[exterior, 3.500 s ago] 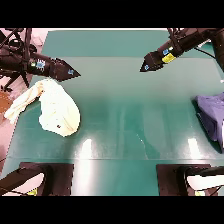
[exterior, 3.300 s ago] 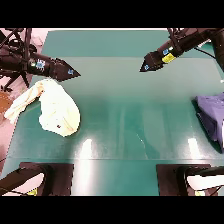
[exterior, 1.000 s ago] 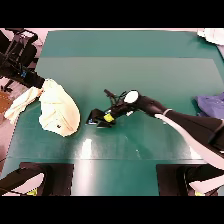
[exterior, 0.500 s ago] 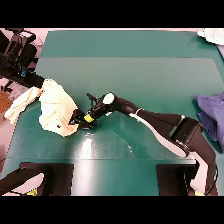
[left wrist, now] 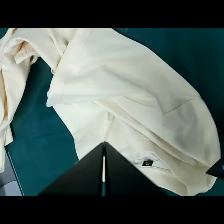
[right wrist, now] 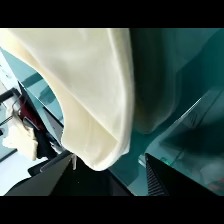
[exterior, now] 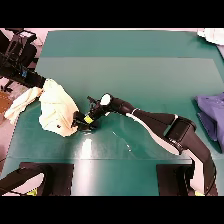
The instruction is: Fold the shirts.
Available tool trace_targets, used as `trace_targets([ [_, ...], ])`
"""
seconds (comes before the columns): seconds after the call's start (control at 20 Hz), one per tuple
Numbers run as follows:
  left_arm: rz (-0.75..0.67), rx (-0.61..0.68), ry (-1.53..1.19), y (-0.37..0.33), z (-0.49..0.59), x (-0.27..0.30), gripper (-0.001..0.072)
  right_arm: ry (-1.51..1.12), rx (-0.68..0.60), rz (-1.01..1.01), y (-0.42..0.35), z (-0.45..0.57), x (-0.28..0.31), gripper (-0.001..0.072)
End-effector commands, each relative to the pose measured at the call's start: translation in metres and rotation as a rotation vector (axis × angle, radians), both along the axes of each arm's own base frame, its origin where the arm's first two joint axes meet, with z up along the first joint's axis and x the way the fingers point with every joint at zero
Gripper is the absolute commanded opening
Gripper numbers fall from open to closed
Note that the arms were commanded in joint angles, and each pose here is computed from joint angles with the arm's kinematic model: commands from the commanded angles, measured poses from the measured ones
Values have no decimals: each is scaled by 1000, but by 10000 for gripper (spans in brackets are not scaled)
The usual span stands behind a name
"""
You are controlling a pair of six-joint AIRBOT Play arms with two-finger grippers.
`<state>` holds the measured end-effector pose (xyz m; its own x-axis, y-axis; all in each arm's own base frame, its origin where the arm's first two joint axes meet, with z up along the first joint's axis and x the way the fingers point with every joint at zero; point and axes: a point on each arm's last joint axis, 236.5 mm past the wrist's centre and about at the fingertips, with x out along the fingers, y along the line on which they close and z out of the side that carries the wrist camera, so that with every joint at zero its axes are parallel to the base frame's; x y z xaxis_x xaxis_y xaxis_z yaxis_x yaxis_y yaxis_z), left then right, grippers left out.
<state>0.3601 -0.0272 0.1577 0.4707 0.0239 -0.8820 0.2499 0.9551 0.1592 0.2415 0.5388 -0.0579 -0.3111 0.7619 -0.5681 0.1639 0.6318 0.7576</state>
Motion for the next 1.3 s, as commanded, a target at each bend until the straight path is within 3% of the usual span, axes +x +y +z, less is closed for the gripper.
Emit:
trace_targets([
  [0.0,-5,-14,-4,-3,1,1,24,2,-22,-49,1,-4,8,476],
  [0.1,-6,-18,-3,-4,1,0,24,-23,-12,-120,6,-4,25,446],
  [0.15,-2,-22,-2,-5,0,0,24,-34,-7,-150,8,-4,32,365],
  [0.4,-5,-45,6,-10,0,-2,24,31,-46,-146,5,-22,24,361],
  [0.45,-5,-48,9,-11,-1,-2,24,56,-61,-126,3,-28,16,324],
  [0.5,-5,-47,10,-10,-1,-2,24,66,-69,-110,2,-31,12,196],
  [0.6,0,-49,13,-10,-1,-3,24,67,-66,-104,1,-28,11,23],
  [0.75,71,-104,28,-14,-3,-6,24,-2,-2,-58,8,1,21,21],
  [0.95,40,-194,48,-37,-2,-10,24,-242,65,2,-6,80,64,20],
  [1.0,31,-220,59,-43,-2,-12,98,-339,37,11,-21,99,80,20],
  [1.05,22,-256,67,-52,-2,-14,412,-429,-10,18,-42,119,96,20],
  [1.1,14,-307,74,-63,1,-15,541,-508,-67,20,-66,136,110,20],
  [1.25,-30,-435,67,-93,11,-15,541,-707,-299,12,-162,178,146,21],
])
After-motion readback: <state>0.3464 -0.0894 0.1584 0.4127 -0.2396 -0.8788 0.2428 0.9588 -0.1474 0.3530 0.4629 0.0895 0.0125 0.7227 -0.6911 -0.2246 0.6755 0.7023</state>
